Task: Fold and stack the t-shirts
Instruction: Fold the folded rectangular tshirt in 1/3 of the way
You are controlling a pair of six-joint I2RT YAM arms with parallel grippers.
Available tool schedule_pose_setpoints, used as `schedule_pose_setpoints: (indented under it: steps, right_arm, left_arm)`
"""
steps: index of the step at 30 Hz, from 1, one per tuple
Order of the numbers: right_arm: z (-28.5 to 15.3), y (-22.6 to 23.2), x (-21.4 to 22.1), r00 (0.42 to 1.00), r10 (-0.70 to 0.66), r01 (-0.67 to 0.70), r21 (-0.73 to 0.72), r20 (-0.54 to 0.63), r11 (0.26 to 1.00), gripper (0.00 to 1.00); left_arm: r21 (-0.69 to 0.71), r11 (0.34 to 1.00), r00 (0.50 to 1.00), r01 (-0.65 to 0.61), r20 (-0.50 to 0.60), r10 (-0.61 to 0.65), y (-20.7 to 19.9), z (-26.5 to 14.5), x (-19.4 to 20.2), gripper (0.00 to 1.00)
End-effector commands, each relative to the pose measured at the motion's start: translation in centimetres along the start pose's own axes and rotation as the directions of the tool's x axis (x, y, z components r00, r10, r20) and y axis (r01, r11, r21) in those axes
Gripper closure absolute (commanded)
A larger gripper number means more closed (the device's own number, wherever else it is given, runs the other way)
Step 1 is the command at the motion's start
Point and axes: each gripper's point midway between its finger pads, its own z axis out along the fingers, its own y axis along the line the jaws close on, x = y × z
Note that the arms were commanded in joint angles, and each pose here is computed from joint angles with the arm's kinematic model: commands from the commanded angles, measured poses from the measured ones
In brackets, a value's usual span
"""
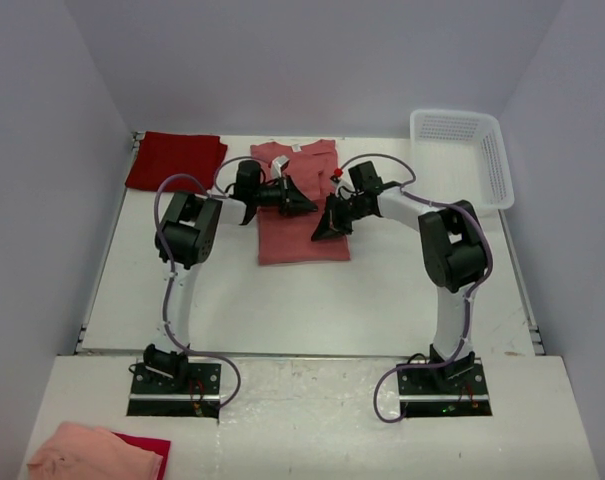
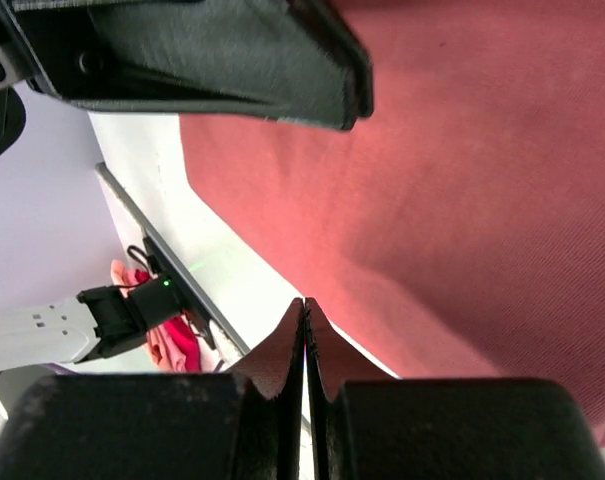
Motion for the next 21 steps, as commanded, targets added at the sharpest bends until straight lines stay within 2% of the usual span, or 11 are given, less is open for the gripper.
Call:
schedule_pose_setpoints:
  steps: [1, 21]
  right_arm:
    - [0.7, 0.4, 0.3, 1.0, -0.005, 0.005, -0.038, -0.012, 0.999, 1.0]
    - [4.0, -3.6, 2.8, 0.997, 0.063, -0.056, 0.16, -0.041, 0.986, 1.0]
  left_arm:
    - [0.002, 0.999, 0.999, -0.036, -0.002, 0.036, 0.3, 0.5, -1.0, 1.0]
    - [-0.022, 0.996, 0.994, -0.09, 0.062, 0.091, 2.8, 1.4, -5.5, 1.0]
